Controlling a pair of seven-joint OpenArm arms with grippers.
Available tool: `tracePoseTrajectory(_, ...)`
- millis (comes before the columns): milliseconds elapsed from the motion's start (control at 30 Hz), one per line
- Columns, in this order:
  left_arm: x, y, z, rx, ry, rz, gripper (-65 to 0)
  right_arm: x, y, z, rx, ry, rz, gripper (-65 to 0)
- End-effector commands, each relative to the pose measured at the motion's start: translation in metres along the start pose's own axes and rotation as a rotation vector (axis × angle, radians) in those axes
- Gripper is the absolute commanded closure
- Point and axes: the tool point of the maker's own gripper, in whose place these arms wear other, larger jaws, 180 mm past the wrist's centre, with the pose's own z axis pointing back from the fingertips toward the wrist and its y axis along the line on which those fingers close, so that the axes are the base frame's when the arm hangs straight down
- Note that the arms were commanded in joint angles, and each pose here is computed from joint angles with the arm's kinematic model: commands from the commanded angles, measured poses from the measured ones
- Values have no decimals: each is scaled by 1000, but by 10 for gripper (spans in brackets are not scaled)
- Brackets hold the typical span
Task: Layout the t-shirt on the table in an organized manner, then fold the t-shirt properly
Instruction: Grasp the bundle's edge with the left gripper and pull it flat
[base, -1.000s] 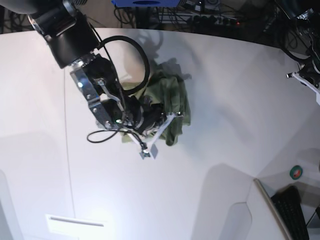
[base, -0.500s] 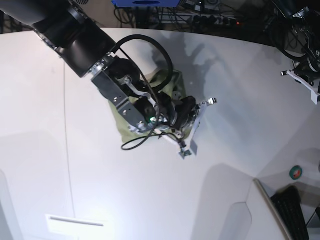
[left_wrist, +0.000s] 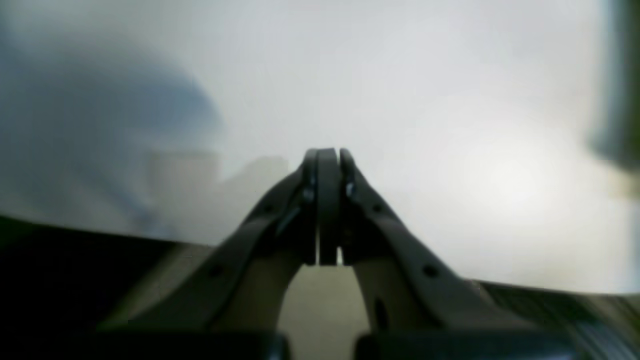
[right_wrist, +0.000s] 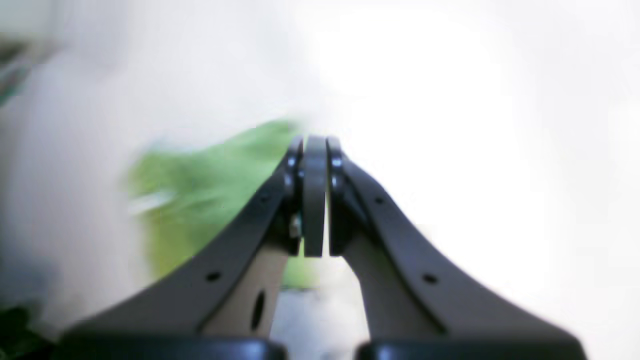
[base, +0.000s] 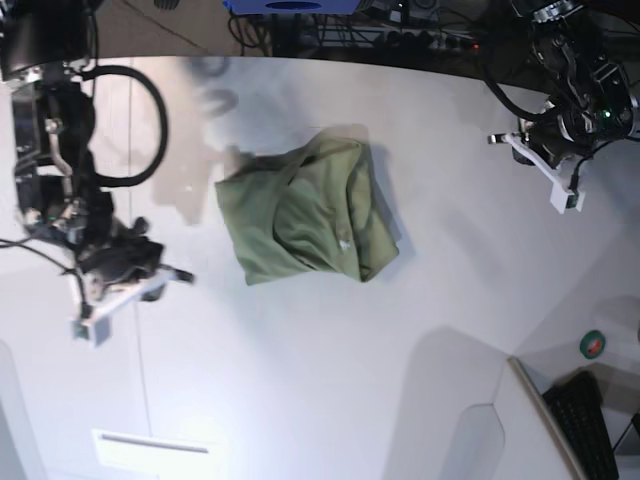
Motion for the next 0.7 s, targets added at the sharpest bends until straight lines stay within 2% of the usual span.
tracePoseTrajectory(0, 15, -5, 6, -30, -56, 2, 0, 9, -5, 8, 19, -30, 24, 0)
tracePoseTrajectory(33, 17, -18, 6, -91, -79, 25, -97, 12, -24, 14, -6, -40, 42, 0)
tracePoseTrajectory(100, 23, -37, 8, -197, -124, 69, -392, 14, -59, 27, -56, -59, 41, 0)
tracePoseTrajectory(167, 27, -55, 8, -292, -157, 117, -632, 15, -88, 41, -99, -78, 36, 0)
tracePoseTrajectory(233, 31, -68, 3, -365, -169, 162, -650, 12, -111, 52, -130, -88, 39, 0)
tracePoseTrajectory(400, 47, -106, -27, -490, -148, 185, -650, -4, -139, 70, -166, -69, 67, 0)
tracePoseTrajectory(667, 53, -178, -59, -648, -121, 222, -650, -20, -152, 78, -196, -38, 59, 0)
